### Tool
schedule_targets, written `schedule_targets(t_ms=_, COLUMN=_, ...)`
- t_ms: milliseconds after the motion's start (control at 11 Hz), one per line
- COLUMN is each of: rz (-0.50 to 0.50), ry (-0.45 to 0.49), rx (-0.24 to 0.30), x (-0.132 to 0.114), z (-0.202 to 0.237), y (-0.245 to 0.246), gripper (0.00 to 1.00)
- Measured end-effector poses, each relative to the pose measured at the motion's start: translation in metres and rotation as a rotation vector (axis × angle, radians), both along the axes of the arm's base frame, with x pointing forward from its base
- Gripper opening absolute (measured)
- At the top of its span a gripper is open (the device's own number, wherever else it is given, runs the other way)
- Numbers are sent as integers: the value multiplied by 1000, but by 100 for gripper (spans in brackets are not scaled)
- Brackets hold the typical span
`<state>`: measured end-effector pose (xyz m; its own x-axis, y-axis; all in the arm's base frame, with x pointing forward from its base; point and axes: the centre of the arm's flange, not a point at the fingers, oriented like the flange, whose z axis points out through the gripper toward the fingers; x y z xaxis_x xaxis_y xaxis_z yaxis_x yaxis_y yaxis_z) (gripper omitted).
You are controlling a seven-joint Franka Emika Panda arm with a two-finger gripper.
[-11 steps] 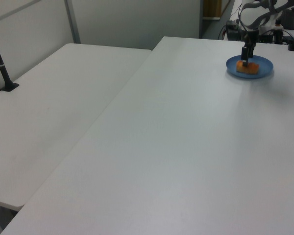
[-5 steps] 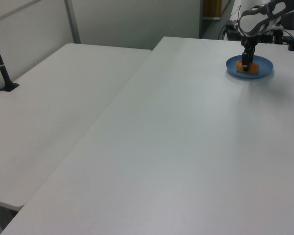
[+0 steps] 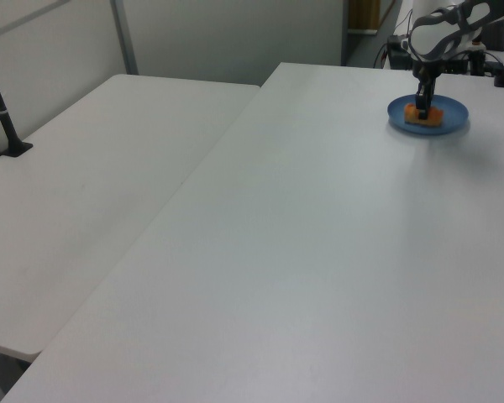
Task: Put the bread on the table
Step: 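Lower the gripper and close it around the bread roll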
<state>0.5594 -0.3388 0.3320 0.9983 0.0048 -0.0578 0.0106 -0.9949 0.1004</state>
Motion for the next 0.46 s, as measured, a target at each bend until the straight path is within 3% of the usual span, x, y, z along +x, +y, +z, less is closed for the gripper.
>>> schedule_targets(t_ms=182, rz=13, ry=-7, rx=-2, x=1, z=7, y=0, gripper=33)
schedule_targets(t_ms=456, rz=48, ry=-18, rx=8, x=9, z=60, y=14, gripper=33)
